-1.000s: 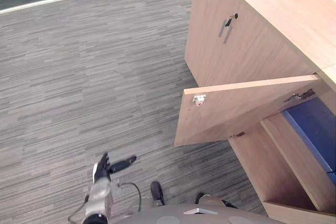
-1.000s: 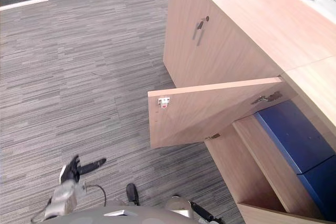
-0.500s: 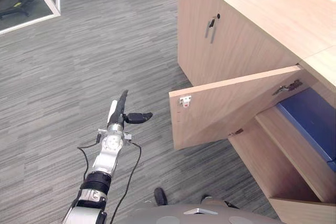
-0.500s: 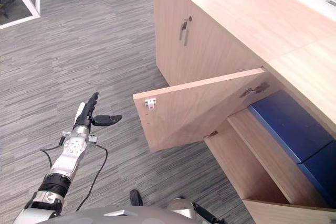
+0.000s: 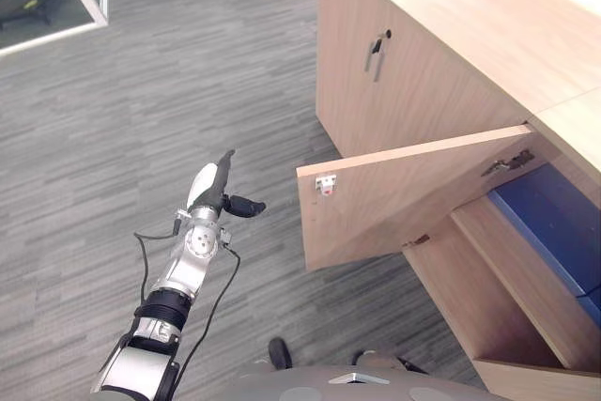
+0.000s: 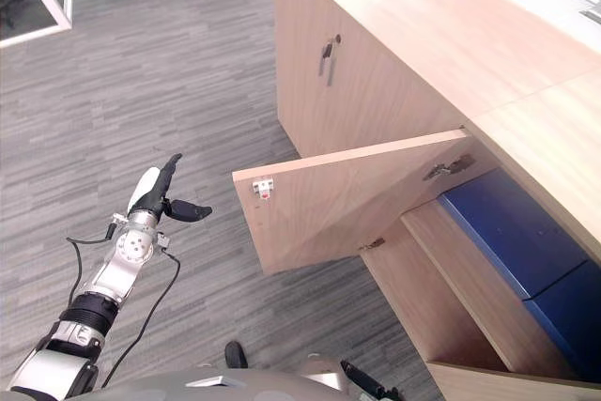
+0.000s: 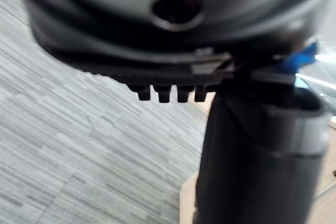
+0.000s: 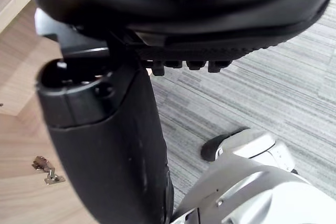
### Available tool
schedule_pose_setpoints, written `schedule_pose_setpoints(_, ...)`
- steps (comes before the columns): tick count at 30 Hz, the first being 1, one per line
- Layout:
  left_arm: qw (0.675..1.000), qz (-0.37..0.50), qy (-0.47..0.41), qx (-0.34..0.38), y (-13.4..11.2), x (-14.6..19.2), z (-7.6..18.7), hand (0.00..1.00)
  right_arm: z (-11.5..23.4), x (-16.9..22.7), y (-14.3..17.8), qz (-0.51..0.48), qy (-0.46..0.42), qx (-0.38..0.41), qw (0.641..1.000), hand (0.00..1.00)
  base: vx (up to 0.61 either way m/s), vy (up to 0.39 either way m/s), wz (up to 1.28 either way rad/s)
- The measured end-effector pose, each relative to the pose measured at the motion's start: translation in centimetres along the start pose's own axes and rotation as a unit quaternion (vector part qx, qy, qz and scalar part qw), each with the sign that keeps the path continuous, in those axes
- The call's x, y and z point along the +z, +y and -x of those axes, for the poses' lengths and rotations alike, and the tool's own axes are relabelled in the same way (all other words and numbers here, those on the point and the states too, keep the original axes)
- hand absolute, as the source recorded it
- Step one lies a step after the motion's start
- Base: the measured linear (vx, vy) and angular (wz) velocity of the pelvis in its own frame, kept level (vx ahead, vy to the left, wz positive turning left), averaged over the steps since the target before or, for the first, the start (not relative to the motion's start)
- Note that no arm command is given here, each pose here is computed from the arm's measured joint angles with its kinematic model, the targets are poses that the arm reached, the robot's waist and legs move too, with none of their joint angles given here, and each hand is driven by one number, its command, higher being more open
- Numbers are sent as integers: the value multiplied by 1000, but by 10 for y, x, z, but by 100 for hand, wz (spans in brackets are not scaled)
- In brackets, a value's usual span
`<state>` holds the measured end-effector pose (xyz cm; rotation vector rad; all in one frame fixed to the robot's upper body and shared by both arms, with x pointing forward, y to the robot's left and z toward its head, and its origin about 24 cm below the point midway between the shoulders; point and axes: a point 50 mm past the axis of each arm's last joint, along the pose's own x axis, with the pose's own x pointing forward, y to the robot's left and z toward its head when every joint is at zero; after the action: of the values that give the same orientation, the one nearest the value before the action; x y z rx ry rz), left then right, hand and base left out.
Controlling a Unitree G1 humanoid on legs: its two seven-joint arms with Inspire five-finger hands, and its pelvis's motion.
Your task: Walk over to the cabinet, pick up the folder, carry it to the office cabinet, place the folder inside the office cabinet, then close the office cabinet door
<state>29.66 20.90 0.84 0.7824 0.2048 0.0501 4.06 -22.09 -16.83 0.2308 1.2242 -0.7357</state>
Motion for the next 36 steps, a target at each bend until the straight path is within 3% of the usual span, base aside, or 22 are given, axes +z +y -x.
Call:
schedule_pose_setpoints(8,999,6,20,28,11,-4,-2,100,0,6,-2,-20,-11,-7,1000,100,-140,79,-14)
schedule_pose_setpoints(9,999,15,37,37,12,-11,1,100,2,-8,-8,-63,15,-23,998,100,-237,442,-118)
schedule_pose_setpoints(16,998,15,43,35,10,-17,8,100,1,-9,-13,-58,16,-29,998,100,-23,114,-26)
schedule_pose_setpoints(22,996,18,38,83,38,-22,14,100,1,-3,0,-22,10,-7,1000,100,9,-82,-55)
schedule_pose_setpoints(27,999,19,19,42,15,-12,14,100,1,0,-1,-17,4,-7,1000,100,-34,-76,-5)
schedule_pose_setpoints(36,1000,-7,16,9,1,-10,12,100,1,-1,-3,-31,5,-13,999,100,23,-22,3)
